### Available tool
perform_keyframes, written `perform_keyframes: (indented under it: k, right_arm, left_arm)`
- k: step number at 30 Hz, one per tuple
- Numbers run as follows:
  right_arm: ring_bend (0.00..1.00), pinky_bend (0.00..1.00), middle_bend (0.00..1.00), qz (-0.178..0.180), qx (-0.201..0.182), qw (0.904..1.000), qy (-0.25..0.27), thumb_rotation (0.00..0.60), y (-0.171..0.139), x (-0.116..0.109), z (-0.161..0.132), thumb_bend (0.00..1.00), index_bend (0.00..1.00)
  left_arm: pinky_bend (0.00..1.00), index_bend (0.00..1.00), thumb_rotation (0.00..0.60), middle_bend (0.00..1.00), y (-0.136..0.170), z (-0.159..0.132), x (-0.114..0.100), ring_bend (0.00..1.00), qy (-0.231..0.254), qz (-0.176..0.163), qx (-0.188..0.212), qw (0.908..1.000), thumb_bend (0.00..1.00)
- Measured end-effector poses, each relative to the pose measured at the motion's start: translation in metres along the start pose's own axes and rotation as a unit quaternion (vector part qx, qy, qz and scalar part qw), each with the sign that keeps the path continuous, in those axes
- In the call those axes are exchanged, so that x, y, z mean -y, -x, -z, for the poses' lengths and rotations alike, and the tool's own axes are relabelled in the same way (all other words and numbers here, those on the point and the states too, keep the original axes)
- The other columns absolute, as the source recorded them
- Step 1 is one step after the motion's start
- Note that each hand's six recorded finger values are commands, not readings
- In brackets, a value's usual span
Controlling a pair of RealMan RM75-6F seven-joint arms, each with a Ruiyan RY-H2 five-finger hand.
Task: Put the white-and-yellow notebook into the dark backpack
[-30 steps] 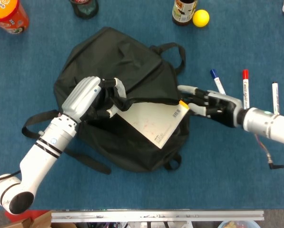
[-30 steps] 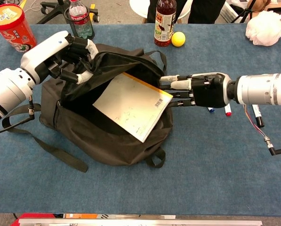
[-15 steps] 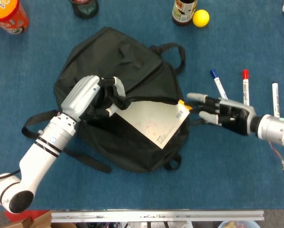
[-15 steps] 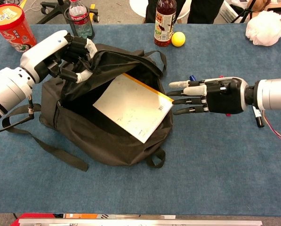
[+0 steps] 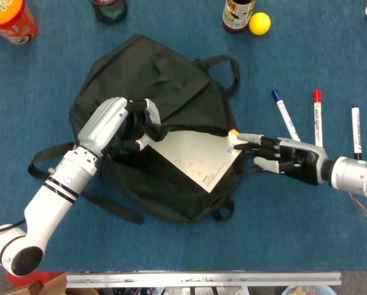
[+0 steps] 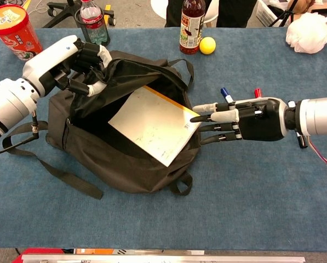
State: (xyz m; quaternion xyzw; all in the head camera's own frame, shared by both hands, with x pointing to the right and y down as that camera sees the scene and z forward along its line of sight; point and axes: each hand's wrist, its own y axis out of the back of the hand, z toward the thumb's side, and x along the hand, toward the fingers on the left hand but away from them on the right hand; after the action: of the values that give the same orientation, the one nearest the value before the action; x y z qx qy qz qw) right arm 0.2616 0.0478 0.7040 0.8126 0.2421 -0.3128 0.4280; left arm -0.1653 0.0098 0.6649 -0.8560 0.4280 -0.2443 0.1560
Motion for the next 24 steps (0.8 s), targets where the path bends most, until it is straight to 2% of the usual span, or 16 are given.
perform_keyframes:
  k: [8,24]
  right_arm:
    - [0.0,0.15,0.07,0.011,0.011,0.9999,-0.004,0.6,0.008,-0.005,0.004,0.52,0.0]
    - [0.0,0.16,0.1,0.012,-0.014,0.9996,-0.023,0.6,0.062,0.003,-0.023,0.52,0.0]
  left_arm:
    - [0.77,0.58,0.6,0.59,0.001,0.0,0.001,0.61,0.0,0.001,0.0,1.0,0.44]
    - [0.77,0.58,0.6,0.59,0.003,-0.001,0.001,0.61,-0.001,0.002,-0.002,1.0,0.44]
